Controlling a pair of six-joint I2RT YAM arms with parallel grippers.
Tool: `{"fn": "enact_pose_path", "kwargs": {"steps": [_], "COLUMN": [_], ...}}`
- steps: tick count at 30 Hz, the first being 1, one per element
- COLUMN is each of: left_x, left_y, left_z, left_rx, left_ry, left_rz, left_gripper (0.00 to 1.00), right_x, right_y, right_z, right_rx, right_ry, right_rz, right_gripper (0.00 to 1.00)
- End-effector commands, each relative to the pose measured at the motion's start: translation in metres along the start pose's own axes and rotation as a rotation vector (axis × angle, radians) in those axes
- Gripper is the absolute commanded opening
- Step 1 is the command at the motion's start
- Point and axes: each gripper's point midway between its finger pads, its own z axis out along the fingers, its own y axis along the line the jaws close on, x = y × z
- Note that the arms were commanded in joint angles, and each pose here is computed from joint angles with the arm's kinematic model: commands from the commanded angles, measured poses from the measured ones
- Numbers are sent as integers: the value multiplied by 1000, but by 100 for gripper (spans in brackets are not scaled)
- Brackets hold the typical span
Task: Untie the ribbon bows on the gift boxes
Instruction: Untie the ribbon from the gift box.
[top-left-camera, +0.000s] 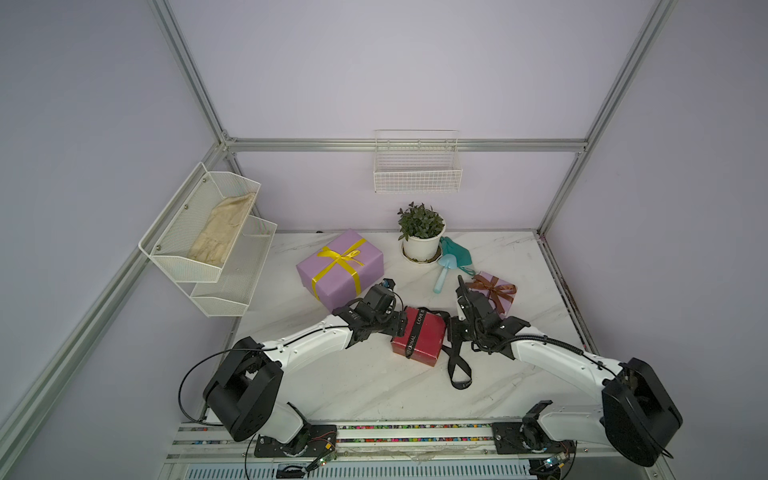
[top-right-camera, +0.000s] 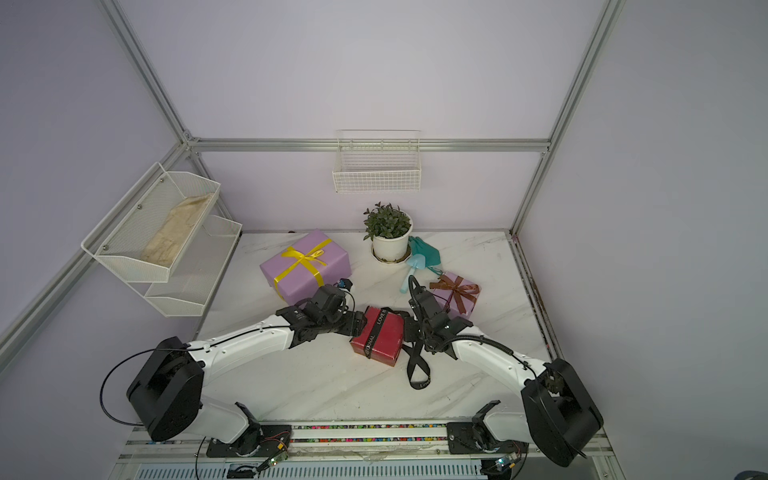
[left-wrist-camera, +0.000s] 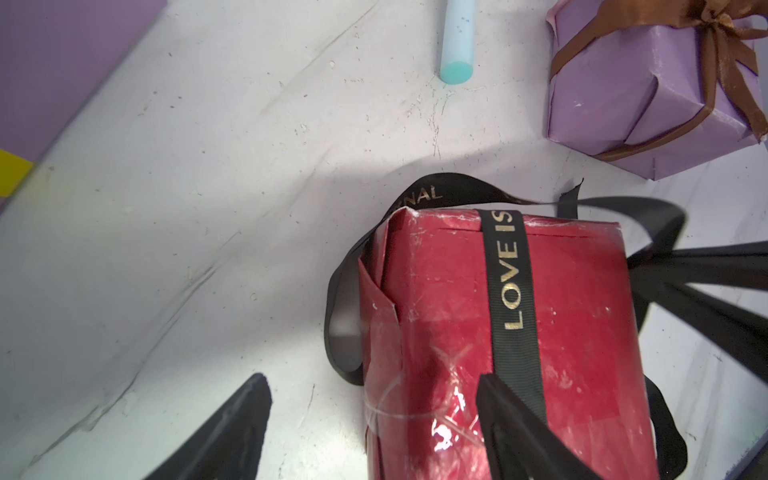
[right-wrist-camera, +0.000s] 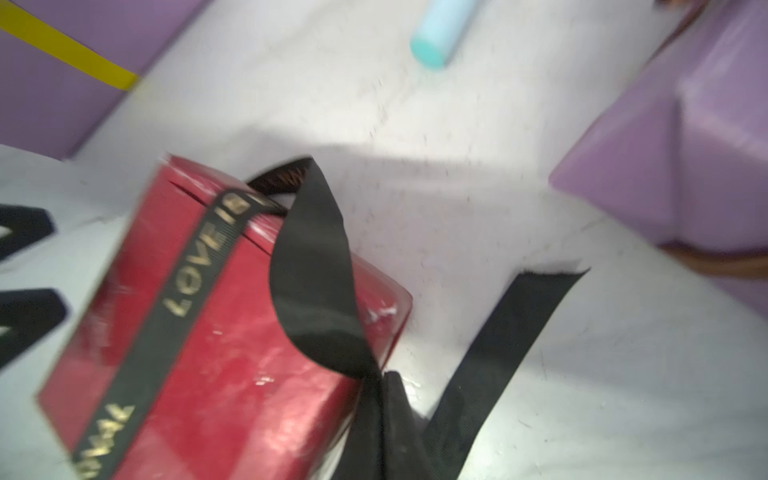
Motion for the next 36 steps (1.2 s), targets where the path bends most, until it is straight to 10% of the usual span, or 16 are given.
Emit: {"fn": "enact_pose_path", "kwargs": {"steps": [1, 17, 18, 21, 22, 36], "left_x": [0, 29, 29, 25, 22, -33], "left_y": [15, 60, 59, 52, 47, -60], "left_z": [-18, -62, -61, -58, -57, -57], "left_rx": [-47, -137, -132, -102, -86, 191], "left_ry": [-51, -101, -99, -96, -91, -81], "left_rz": [-65, -185, -185, -174, -170, -3], "left_gripper": [79, 83, 83, 83, 83, 74], "right_x": [-43, -84, -83, -80, -82, -55], "right_y": [27, 182, 185, 174, 168, 45], "right_z": [-30, 75, 82, 92, 88, -17], "right_rx": [-77, -371, -366, -271, -240, -37], "right_ry": [-80, 4, 18, 71, 64, 4], "right_rz": [-28, -144, -147, -164, -164, 124], "right_gripper": [0, 0, 10, 88, 97, 97]}}
